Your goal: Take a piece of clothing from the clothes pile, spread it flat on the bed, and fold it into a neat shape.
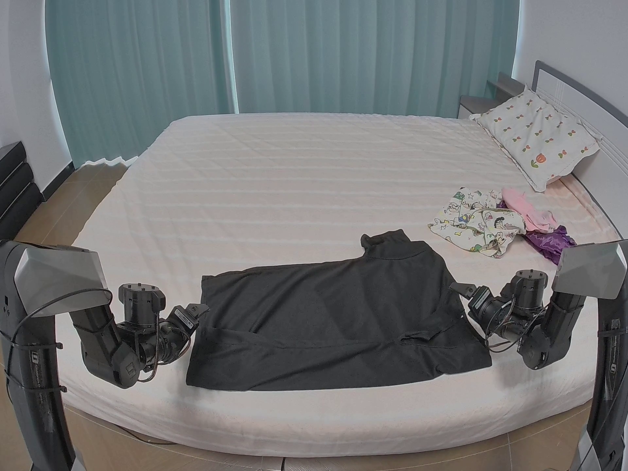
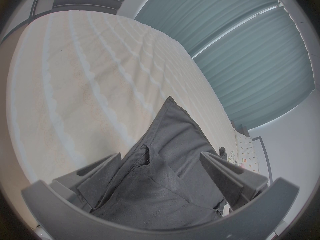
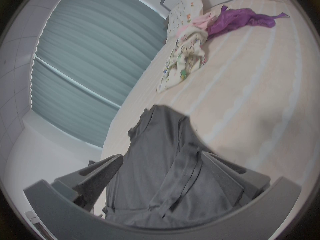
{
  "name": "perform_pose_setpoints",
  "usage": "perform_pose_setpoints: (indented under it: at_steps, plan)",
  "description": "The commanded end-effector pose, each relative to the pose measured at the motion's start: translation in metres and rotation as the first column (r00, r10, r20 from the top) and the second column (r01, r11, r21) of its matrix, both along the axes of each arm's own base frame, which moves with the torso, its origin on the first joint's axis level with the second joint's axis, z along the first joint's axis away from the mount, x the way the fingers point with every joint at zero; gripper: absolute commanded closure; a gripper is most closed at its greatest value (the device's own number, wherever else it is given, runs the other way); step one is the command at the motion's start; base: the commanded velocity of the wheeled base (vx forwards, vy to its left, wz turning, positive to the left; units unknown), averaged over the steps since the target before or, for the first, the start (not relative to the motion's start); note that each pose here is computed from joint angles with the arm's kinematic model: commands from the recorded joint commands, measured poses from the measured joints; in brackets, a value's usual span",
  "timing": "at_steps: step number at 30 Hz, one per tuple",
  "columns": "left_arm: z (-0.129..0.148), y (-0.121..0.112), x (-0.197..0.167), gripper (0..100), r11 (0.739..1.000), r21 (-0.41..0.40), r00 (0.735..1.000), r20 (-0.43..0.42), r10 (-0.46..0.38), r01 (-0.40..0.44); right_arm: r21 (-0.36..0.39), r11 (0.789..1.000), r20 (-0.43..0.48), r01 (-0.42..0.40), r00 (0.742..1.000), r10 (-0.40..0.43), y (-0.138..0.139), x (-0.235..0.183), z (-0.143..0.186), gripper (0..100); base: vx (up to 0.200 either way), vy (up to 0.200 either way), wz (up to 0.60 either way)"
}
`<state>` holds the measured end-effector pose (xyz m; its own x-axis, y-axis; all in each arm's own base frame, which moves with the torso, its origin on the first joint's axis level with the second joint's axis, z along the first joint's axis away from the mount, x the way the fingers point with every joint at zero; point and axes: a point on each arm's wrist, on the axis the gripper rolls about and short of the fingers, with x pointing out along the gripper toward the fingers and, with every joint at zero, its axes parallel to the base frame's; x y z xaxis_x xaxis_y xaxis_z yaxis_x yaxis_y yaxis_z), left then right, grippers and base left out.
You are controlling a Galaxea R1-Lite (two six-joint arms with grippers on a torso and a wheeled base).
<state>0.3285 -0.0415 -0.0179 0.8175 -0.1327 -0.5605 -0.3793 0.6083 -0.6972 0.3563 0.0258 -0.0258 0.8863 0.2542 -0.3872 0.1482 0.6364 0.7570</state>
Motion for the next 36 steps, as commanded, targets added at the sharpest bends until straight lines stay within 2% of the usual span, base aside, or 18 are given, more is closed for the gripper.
perform_pose_setpoints:
  at_steps: [1,8,19,36]
  plan:
    - [-0.002,0.0,0.0,0,1.0,0.002,1.0,-0.004,-0.001,0.001,-0.002,0.998,-0.048,-0.055,0.997,0.055,0.019,-0.008,0.0,0,0.0,0.0,0.0]
    - [-0.003,0.0,0.0,0,1.0,0.002,1.0,-0.006,-0.001,0.001,-0.007,0.998,-0.095,-0.068,0.993,0.067,0.025,-0.006,-0.011,0,0.0,0.0,0.0]
    - [-0.003,-0.001,0.001,0,1.0,0.002,1.0,-0.004,-0.003,0.003,-0.021,0.997,-0.118,-0.079,0.99,0.076,0.03,0.0,-0.024,0,0.0,0.0,0.0]
    - [-0.004,-0.001,0.002,0,1.0,0.003,1.0,-0.002,-0.004,0.004,-0.032,0.996,-0.107,-0.082,0.991,0.078,0.031,0.011,-0.03,0,0.0,0.0,0.0]
